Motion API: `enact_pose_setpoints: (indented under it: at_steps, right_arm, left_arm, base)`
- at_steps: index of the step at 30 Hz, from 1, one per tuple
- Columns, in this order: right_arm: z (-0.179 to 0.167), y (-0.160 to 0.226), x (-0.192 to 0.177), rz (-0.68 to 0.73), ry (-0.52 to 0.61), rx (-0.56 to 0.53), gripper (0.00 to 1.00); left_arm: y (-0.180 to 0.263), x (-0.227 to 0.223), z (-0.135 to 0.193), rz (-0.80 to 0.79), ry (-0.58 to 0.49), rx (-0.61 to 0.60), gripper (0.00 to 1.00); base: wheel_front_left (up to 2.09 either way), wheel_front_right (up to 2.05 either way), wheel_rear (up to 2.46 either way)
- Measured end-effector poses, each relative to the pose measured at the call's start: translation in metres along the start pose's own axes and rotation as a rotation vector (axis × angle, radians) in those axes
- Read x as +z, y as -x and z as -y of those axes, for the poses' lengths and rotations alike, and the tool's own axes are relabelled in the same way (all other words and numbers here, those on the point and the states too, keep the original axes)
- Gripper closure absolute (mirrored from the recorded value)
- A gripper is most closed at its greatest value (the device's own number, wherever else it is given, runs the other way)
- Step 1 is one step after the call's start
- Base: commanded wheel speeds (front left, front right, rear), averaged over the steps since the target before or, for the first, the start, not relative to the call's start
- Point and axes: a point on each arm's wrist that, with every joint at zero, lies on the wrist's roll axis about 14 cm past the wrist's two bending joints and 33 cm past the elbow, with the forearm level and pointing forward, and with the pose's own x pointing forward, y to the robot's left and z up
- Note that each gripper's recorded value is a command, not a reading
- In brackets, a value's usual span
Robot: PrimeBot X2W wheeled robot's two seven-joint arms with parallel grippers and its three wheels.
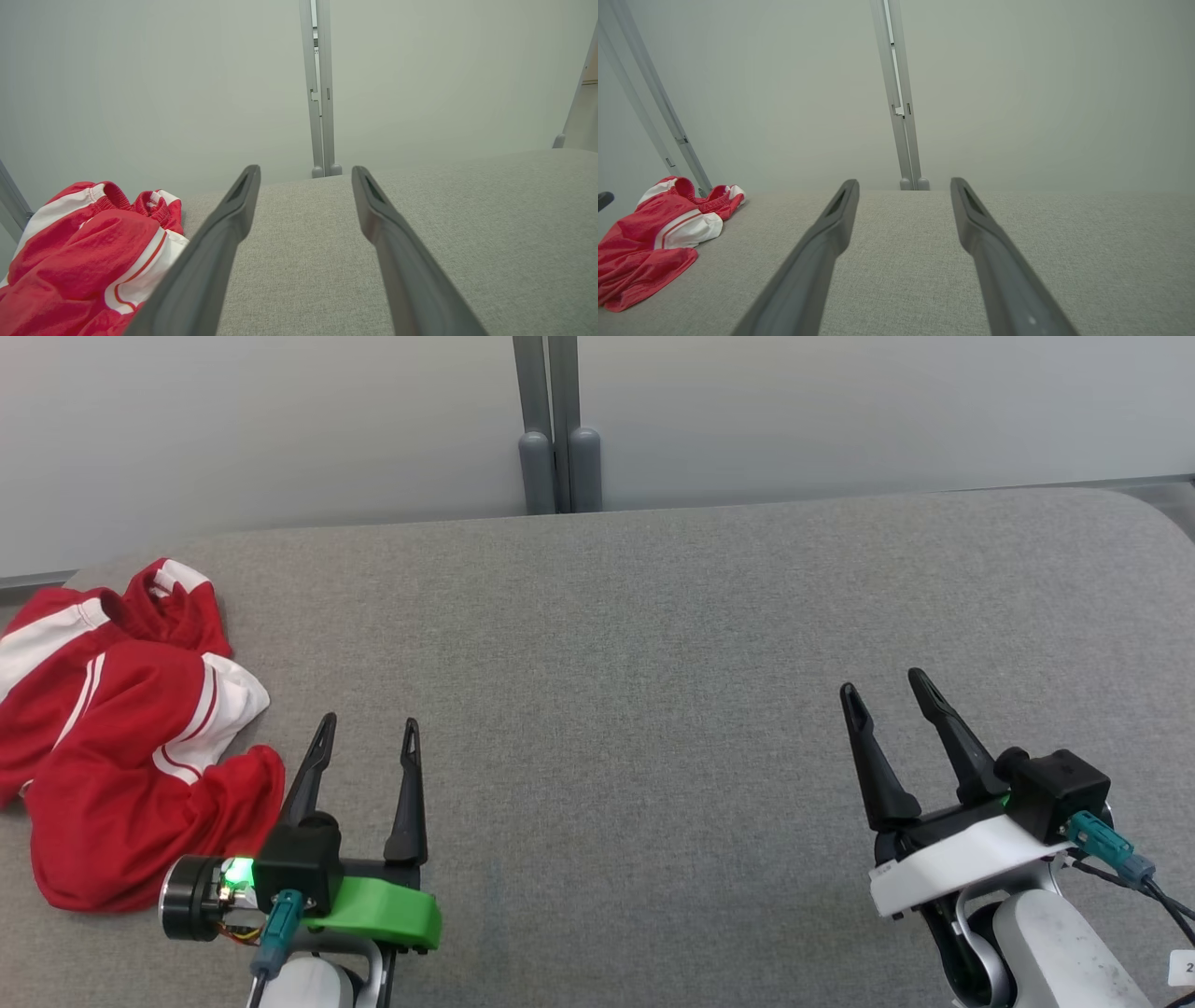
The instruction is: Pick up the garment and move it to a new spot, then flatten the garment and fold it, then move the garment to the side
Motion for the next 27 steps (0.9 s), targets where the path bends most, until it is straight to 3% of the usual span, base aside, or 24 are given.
enact_pose_setpoints:
  at_steps: [17, 27]
  right_arm:
    - [0.002, -0.003, -0.003, -0.004, -0.009, -0.010, 0.00]
    - [-0.015, -0.013, -0.011, -0.017, -0.023, 0.038, 0.00]
  left_arm:
    - [0.000, -0.004, -0.006, -0.012, 0.007, 0.017, 0.00]
    - [0.009, -0.003, -0.028, -0.015, 0.006, 0.085, 0.00]
  base:
    - [0.00, 0.00, 0.00]
    - [0.00, 0.00, 0.00]
